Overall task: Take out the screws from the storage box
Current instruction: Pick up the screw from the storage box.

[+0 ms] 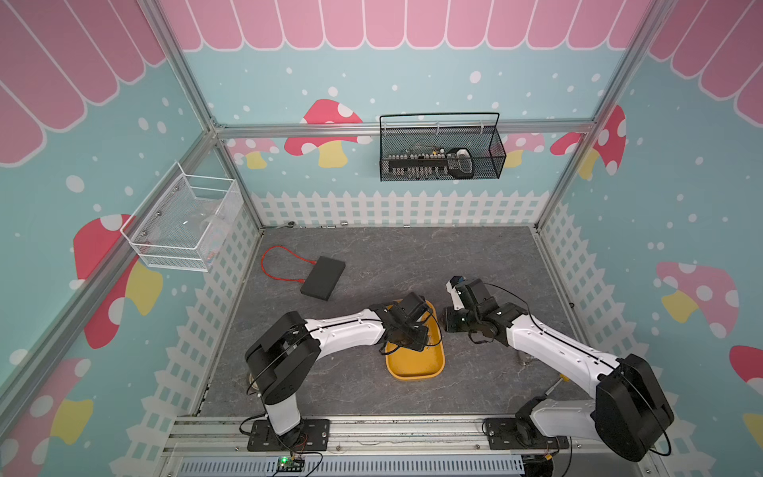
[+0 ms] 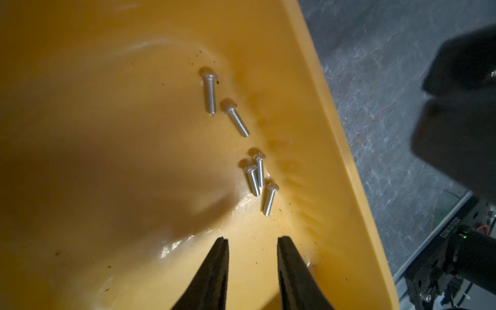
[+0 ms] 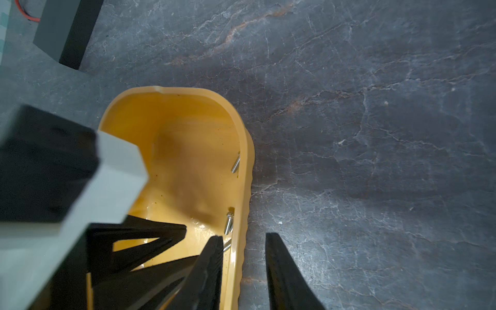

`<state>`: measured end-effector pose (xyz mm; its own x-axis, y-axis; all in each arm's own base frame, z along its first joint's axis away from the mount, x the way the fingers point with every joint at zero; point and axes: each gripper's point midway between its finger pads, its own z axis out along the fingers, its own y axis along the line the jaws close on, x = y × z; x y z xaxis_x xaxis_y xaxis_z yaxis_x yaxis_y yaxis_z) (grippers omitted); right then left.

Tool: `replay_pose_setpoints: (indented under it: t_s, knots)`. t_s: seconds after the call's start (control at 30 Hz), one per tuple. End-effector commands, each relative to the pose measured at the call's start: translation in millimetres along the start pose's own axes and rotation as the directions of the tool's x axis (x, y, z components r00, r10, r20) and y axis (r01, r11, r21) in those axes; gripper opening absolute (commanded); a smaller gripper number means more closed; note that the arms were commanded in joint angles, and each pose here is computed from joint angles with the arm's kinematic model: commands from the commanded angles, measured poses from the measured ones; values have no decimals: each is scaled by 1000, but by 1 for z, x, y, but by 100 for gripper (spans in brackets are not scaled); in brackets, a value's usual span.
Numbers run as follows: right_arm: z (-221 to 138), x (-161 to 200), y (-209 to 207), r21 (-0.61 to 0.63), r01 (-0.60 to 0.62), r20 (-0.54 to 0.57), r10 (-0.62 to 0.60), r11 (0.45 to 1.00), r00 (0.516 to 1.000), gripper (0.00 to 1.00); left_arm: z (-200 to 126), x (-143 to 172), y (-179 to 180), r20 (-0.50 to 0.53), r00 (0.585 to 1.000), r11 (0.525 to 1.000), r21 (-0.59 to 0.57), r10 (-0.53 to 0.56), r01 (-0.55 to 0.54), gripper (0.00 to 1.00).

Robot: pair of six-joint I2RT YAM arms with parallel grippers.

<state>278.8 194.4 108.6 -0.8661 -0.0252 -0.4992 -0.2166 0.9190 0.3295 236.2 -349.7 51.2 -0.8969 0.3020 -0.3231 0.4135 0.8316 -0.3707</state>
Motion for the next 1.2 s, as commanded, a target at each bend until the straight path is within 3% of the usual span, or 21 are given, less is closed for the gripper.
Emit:
replay_pose_setpoints:
  t_s: [0.0,0.67,1.17]
  knots:
    - [-4,-2,2,-20,-13,17,13,1000,1000,33,1,-8,-7,13,999,999,6,32,-32,35]
    - [-14,-9,9,-53,-22,53,25,998,998,32,36,-18,6,-22,997,993,-90,73,-75,34]
    - [-20,-16,11,-58,-22,75,26,998,997,33,44,-8,21,-77,991,973,-194,111,-124,18]
